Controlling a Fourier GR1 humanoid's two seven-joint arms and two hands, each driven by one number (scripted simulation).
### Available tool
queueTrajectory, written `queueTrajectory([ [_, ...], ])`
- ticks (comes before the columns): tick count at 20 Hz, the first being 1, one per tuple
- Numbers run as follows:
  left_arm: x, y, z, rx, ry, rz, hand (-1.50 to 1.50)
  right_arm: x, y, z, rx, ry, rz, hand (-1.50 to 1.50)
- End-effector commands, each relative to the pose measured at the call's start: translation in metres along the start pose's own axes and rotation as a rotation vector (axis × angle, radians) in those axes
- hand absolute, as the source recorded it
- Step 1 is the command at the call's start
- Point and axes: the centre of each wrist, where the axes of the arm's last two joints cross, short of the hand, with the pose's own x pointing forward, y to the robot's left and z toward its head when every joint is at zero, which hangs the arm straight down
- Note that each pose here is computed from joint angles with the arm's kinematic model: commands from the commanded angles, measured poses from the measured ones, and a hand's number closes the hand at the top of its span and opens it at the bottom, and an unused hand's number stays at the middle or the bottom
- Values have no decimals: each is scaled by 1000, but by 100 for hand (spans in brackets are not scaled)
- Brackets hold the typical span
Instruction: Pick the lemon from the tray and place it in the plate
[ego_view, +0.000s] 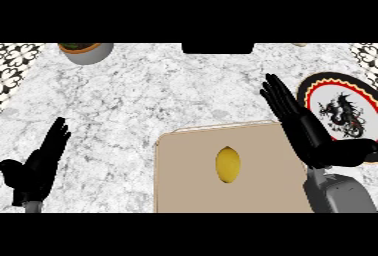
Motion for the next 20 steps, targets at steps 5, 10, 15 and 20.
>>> queueTrajectory([
  [5,11,-25,-5,47,67,-36,0,-3,20,28,-69,-165,-357,150],
  [10,-1,-34,-1,31,127,12,0,27,-58,32,-175,-115,681,150],
  [15,7,-51,-5,-5,128,25,0,-51,32,57,-467,-166,-183,-150],
  [20,4,-73,1,-17,136,8,0,-107,52,96,-192,-286,-98,-150],
])
